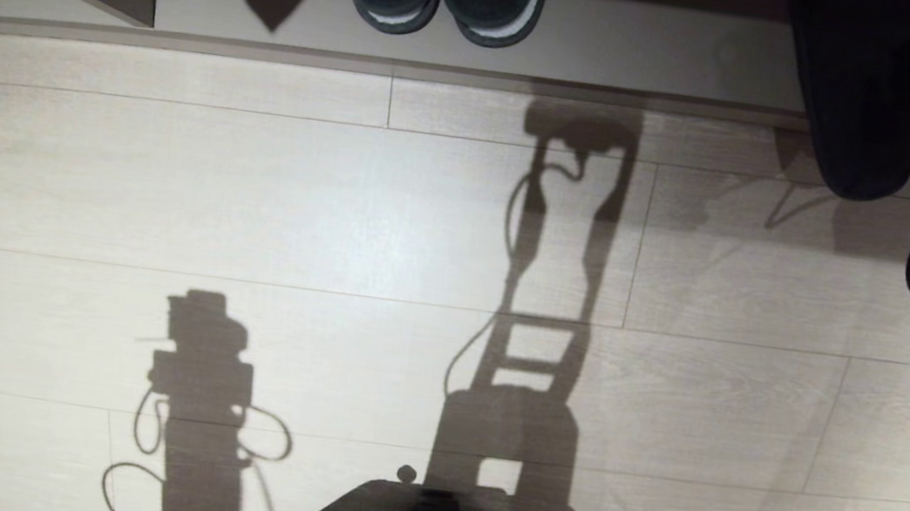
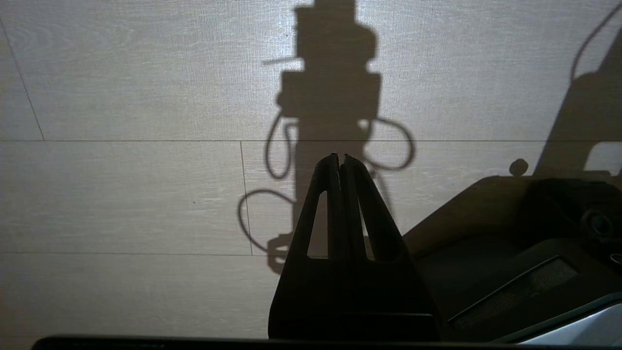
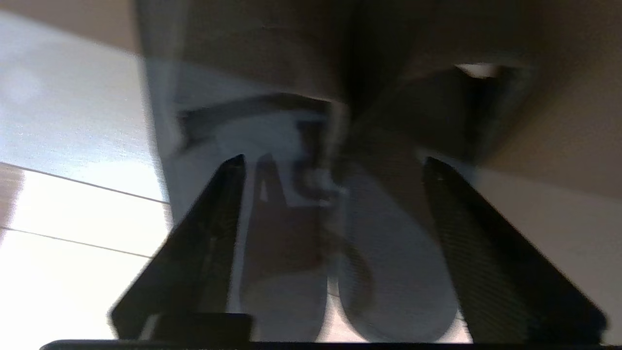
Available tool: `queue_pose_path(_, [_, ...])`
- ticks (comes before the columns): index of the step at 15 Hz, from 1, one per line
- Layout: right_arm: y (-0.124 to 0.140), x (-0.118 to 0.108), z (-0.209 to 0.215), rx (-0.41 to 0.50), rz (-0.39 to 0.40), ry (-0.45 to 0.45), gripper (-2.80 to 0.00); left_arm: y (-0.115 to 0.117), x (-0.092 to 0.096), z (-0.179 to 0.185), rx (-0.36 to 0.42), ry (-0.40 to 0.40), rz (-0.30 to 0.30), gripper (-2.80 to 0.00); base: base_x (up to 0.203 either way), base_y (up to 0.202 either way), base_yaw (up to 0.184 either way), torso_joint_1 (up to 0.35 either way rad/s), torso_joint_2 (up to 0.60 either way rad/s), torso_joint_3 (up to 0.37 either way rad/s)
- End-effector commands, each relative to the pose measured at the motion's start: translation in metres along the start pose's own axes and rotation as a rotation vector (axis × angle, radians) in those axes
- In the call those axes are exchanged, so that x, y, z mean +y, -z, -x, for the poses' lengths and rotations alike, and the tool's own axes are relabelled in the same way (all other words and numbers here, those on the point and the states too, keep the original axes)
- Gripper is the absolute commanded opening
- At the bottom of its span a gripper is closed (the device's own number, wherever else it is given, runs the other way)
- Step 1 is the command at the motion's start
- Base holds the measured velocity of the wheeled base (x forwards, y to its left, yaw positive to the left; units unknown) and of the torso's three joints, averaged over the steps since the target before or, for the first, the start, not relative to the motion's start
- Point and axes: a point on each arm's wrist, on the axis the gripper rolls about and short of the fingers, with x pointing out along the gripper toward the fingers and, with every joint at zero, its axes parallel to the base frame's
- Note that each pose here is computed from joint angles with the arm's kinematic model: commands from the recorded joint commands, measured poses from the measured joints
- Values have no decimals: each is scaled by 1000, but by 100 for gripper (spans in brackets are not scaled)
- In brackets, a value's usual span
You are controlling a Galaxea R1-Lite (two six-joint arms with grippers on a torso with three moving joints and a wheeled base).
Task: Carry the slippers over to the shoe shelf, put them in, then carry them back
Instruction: Pick up the slippers in the shoe cabinet
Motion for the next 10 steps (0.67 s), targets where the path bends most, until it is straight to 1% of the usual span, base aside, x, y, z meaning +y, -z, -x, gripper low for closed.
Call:
queue_pose_path(1, [7,1,-5,-3,-20,-4,0,0,0,0,2,-1,1,-280,0,0,0,0,0,0])
queue_pose_path(2, [9,1,-7,-24,-33,-12,0,0,0,0,2,-1,1,-280,0,0,0,0,0,0])
queue_pose_path(3, [11,2,-11,-63,-47,-15,0,0,0,0,2,-1,1,-280,0,0,0,0,0,0])
queue_pose_path(5, [19,-3,-16,-106,-61,1,0,0,0,0,2,-1,1,-280,0,0,0,0,0,0])
queue_pose_path(6, [19,-4,-17,-117,-73,0,0,0,0,0,2,-1,1,-280,0,0,0,0,0,0])
queue_pose_path(7, [20,-4,-21,-140,-106,-7,0,0,0,0,2,-1,1,-280,0,0,0,0,0,0])
queue_pose_path(10, [30,-7,-28,-161,-118,1,0,0,0,0,2,-1,1,-280,0,0,0,0,0,0])
